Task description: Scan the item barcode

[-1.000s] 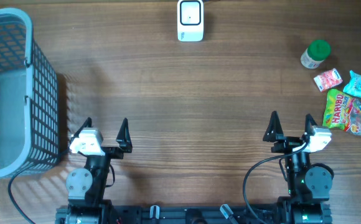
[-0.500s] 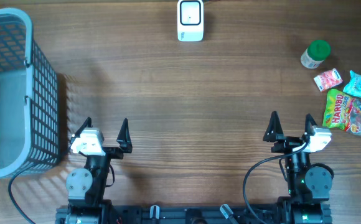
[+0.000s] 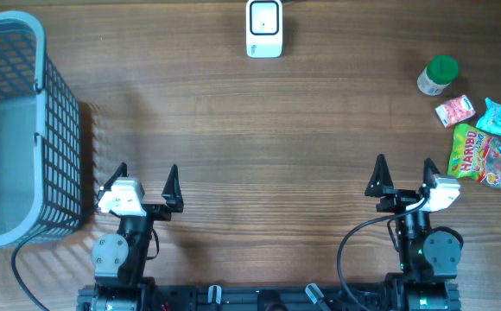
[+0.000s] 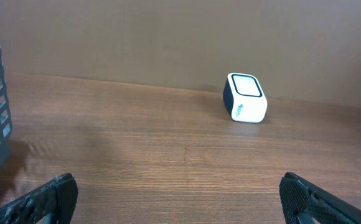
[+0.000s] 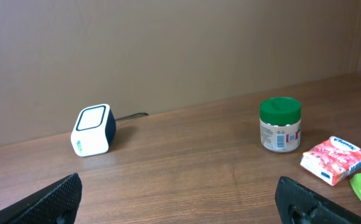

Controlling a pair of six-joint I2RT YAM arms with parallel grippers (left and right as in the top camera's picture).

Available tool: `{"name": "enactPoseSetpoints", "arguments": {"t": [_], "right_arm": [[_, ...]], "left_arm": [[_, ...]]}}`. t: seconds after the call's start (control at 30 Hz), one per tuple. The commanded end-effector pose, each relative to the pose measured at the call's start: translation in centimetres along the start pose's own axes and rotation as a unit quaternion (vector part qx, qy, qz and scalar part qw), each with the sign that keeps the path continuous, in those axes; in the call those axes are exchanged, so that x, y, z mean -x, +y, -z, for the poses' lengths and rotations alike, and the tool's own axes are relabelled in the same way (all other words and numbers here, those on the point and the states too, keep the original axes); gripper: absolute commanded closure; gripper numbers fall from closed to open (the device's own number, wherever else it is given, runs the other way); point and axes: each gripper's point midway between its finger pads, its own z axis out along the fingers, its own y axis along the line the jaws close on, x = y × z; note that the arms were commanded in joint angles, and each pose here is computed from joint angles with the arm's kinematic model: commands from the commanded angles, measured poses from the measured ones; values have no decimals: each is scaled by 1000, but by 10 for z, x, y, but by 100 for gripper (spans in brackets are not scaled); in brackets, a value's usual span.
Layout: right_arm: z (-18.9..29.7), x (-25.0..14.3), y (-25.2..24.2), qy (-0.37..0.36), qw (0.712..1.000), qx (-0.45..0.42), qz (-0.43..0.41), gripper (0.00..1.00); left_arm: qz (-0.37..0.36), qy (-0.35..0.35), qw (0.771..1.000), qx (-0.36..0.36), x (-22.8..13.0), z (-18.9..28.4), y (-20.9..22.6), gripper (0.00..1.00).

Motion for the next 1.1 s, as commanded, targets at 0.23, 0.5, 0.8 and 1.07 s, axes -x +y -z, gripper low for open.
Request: {"name": "enactPoseSetpoints", "arguments": {"t": [0.23, 0.5, 0.8, 1.07], "right_arm": [[-1, -3, 0, 7, 994, 2, 106, 0], [-3, -17, 2, 35, 989, 15, 142, 0], [-4, -20, 1, 44, 989, 14, 142, 0], [-4, -20, 1, 44, 989, 14, 142, 0]], "left_arm": [[-2, 0, 1000, -5, -2, 0, -1, 0], [-2, 0, 1000, -5, -2, 0, -1, 0], [-2, 0, 1000, -5, -2, 0, -1, 0], [-3, 1, 1000, -5, -3, 0, -1, 0]]}}
